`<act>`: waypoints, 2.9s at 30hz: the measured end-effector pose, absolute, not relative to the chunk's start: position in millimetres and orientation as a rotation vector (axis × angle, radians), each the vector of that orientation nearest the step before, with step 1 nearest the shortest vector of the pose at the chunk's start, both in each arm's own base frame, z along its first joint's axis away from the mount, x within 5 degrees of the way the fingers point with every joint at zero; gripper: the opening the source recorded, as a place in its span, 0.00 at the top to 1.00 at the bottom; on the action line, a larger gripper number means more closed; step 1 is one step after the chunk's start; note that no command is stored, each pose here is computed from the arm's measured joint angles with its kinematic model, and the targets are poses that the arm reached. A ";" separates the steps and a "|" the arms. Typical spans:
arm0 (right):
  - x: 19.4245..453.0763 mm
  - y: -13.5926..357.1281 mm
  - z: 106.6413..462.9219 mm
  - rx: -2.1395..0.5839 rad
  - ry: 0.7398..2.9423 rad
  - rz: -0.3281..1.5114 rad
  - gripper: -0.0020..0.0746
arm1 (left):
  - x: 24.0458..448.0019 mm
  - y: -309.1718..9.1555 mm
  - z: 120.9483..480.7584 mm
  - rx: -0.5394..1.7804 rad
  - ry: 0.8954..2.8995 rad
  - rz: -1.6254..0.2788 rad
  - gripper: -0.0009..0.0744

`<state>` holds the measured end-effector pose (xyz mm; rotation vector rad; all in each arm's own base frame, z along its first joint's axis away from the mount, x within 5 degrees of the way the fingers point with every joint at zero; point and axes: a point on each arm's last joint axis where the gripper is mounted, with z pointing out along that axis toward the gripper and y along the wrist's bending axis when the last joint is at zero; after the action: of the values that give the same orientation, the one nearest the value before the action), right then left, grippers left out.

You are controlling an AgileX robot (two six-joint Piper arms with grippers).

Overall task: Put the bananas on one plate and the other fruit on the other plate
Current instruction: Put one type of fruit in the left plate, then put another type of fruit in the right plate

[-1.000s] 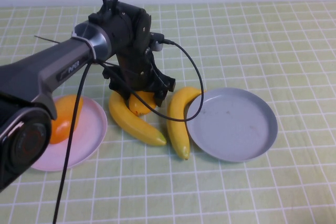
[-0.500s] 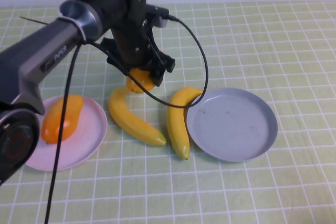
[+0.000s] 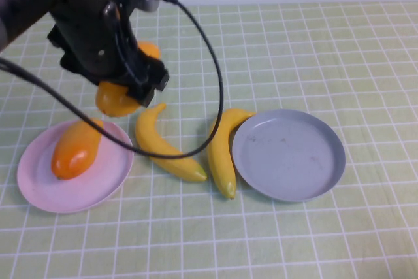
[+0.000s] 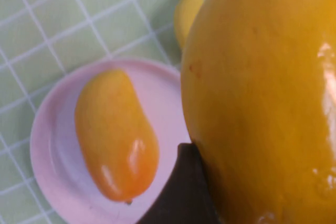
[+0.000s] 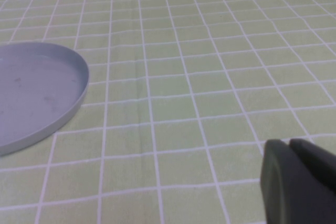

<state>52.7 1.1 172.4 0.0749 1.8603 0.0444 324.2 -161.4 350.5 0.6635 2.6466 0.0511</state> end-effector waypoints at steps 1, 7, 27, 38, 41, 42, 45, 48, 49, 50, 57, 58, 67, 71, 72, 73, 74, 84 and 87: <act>52.7 1.1 172.4 0.075 1.860 0.044 0.99 | 319.2 -157.4 344.5 0.666 2.669 0.077 0.25; 52.7 1.1 172.4 0.075 1.860 0.044 0.99 | 305.7 -144.5 295.4 0.671 2.786 0.192 0.25; 52.7 1.1 172.4 0.075 1.860 0.044 0.99 | 331.5 -114.4 224.1 0.551 2.932 0.096 0.19; 52.7 1.1 172.4 0.075 1.860 0.044 0.99 | 322.3 -109.7 244.4 0.538 2.911 0.109 0.17; 52.7 1.1 172.4 0.075 1.860 0.044 0.99 | 319.0 -109.6 253.2 0.519 2.890 0.083 0.21; 52.7 1.1 172.4 0.075 1.860 0.044 0.99 | 317.5 -109.9 256.7 0.511 2.881 0.067 0.23; 52.7 1.1 172.4 0.075 1.860 0.044 0.99 | 313.0 -110.5 267.5 0.525 2.844 0.037 0.33; 52.7 1.1 172.4 0.075 1.860 0.044 0.99 | 307.7 -114.4 275.7 0.567 2.812 0.020 0.43; 52.7 1.1 172.4 0.075 1.860 0.044 0.99 | 305.9 -116.9 277.4 0.575 2.805 0.011 0.48; 52.7 1.1 172.4 0.075 1.860 0.044 0.99 | 303.2 -119.6 279.3 0.608 2.796 0.007 0.55; 52.7 1.1 172.4 0.075 1.860 0.044 0.99 | 281.4 -122.3 311.0 0.641 2.689 -0.050 0.95; 52.7 1.1 172.4 0.075 1.860 0.044 0.99 | 277.7 -120.8 318.1 0.632 2.654 -0.063 0.96; 52.7 1.1 172.4 0.075 1.860 0.044 0.99 | 189.6 -84.5 355.2 0.527 2.285 -0.184 0.99; 52.7 1.1 172.4 0.075 1.860 0.044 0.99 | 138.9 -61.9 345.2 0.478 2.140 -0.222 0.99; 52.7 1.1 172.4 0.075 1.860 0.044 0.99 | 127.1 -56.6 341.1 0.471 2.105 -0.228 0.99; 52.7 1.1 172.4 0.075 1.860 0.044 0.99 | 118.4 -52.7 335.4 0.464 2.084 -0.233 0.99; 52.7 1.1 172.4 0.075 1.860 0.044 0.99 | 107.8 -48.0 331.5 0.454 2.052 -0.241 0.99; 52.7 1.1 172.4 0.075 1.860 0.044 0.99 | 48.8 -21.3 303.9 0.405 1.823 -0.273 0.99; 52.7 1.1 172.4 0.075 1.860 0.044 0.99 | 45.2 -19.7 299.7 0.406 1.829 -0.272 0.99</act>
<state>52.7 1.1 172.4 0.0749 1.8603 0.0444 45.2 -19.7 299.7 0.4056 1.8288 -0.2724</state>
